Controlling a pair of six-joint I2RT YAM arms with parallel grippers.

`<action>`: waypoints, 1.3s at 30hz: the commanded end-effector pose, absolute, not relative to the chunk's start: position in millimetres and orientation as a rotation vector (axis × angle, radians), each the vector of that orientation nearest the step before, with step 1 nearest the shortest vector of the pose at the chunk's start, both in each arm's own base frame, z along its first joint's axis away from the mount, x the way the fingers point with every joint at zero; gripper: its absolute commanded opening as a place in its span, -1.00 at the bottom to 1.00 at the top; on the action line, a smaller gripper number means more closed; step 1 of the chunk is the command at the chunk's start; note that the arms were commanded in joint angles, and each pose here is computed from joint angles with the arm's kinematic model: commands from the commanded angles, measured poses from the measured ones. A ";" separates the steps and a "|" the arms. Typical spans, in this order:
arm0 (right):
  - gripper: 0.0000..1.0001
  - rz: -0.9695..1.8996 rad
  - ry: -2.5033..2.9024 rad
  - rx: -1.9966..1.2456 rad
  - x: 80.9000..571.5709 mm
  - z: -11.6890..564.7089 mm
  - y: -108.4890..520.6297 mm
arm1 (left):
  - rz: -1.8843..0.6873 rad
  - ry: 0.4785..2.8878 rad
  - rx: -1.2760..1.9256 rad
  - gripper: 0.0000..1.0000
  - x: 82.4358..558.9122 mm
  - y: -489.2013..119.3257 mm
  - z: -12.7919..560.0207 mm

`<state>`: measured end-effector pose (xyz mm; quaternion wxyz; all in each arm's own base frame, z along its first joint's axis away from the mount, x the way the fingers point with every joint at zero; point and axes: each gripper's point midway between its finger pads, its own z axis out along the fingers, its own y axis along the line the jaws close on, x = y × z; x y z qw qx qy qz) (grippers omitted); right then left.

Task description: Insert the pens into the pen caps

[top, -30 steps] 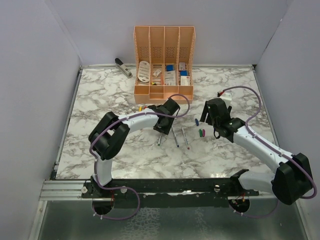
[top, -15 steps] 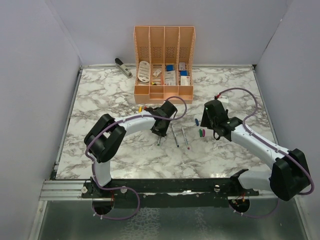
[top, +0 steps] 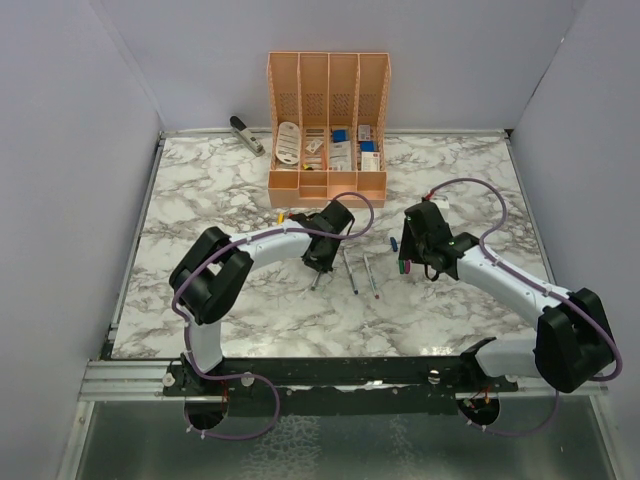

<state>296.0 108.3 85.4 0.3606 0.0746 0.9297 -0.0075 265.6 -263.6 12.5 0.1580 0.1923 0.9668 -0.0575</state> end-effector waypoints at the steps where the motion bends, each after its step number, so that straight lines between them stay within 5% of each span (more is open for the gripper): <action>1: 0.07 0.048 2.435 0.122 291.6 82.0 119.1 | -0.070 3.097 0.637 -1.00 193.7 -225.2 -46.3; 7: -0.06 0.049 2.477 0.064 291.3 70.3 123.7 | -0.118 3.110 0.692 -1.00 188.8 -228.0 -49.7; 13: -0.46 0.054 2.499 0.030 296.3 62.7 129.8 | -0.124 3.088 0.718 -1.00 193.9 -230.3 -48.1; 39: -0.47 0.037 2.546 -0.041 312.9 38.5 146.9 | -0.167 3.037 0.737 -1.00 210.2 -235.5 -43.3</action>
